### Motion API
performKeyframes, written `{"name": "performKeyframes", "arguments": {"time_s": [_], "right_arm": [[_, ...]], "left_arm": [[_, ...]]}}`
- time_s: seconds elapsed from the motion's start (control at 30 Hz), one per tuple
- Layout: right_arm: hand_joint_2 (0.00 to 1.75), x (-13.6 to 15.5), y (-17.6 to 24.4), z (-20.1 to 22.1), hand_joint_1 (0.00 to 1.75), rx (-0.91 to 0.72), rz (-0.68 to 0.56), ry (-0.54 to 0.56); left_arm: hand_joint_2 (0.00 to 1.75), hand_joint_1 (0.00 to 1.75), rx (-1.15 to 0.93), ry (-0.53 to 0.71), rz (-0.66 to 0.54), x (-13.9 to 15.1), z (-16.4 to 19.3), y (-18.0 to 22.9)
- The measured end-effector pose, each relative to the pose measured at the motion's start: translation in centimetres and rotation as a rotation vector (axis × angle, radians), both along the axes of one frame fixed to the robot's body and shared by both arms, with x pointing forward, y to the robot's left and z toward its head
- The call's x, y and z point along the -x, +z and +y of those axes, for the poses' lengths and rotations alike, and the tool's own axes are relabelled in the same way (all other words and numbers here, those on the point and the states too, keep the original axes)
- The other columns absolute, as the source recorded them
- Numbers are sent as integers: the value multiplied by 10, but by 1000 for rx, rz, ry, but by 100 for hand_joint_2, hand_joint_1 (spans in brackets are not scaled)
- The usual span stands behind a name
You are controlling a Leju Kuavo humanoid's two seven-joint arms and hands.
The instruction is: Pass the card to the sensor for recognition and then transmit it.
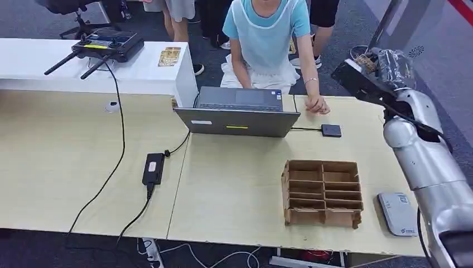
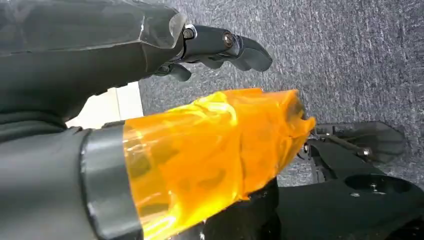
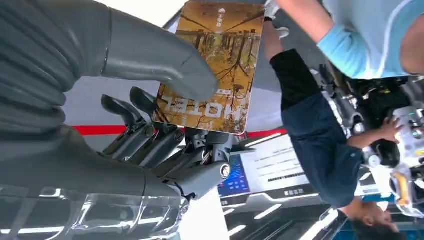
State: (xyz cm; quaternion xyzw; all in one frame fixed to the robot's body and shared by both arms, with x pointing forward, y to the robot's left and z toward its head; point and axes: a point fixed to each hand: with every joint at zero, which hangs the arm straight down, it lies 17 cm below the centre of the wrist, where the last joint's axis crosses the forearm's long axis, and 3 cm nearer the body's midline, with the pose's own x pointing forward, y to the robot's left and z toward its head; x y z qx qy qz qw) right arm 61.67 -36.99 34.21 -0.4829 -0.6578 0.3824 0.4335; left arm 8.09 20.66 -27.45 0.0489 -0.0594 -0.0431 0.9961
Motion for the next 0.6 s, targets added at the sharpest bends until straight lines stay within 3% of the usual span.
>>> {"name": "performKeyframes", "arguments": {"time_s": [0.37,0.6], "right_arm": [[175,-20,-6,58,175,174,14,10],[175,-24,-14,110,175,195,17,72]], "left_arm": [[0,0,1,-61,2,2,-2,0],[0,0,0,-113,-2,2,-4,0]]}}
